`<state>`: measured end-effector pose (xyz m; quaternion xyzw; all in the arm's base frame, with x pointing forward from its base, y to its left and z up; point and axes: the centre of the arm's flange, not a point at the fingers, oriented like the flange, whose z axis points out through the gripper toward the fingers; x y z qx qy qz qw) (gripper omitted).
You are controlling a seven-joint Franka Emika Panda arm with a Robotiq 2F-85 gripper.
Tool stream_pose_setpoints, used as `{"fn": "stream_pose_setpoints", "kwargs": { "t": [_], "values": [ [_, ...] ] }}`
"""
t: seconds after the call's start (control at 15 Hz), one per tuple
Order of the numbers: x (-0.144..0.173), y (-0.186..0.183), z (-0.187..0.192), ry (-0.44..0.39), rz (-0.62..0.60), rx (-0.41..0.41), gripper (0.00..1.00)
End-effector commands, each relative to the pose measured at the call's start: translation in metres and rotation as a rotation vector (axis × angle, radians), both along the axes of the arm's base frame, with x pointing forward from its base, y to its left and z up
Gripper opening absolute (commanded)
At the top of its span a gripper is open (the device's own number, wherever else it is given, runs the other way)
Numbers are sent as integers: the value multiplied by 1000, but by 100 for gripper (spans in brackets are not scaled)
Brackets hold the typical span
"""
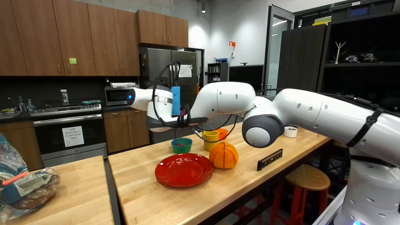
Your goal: Pour the contents of the pink bowl into the blue bowl
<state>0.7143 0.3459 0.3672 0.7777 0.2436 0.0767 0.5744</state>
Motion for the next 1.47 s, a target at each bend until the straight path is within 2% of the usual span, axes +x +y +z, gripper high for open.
{"fn": "stream_pose_setpoints", "kwargs": {
  "t": [0.0,0.33,0.53,0.73,1.4],
  "values": [
    [-15,-6,2,-27,-16,-50,1],
    [-20,-3,0,-33,-17,-87,1],
    [-22,-2,-2,-14,-22,-72,1],
    [-22,-3,2,11,-31,-9,1],
    [-12,-2,34,85,-12,340,1]
  ]
}}
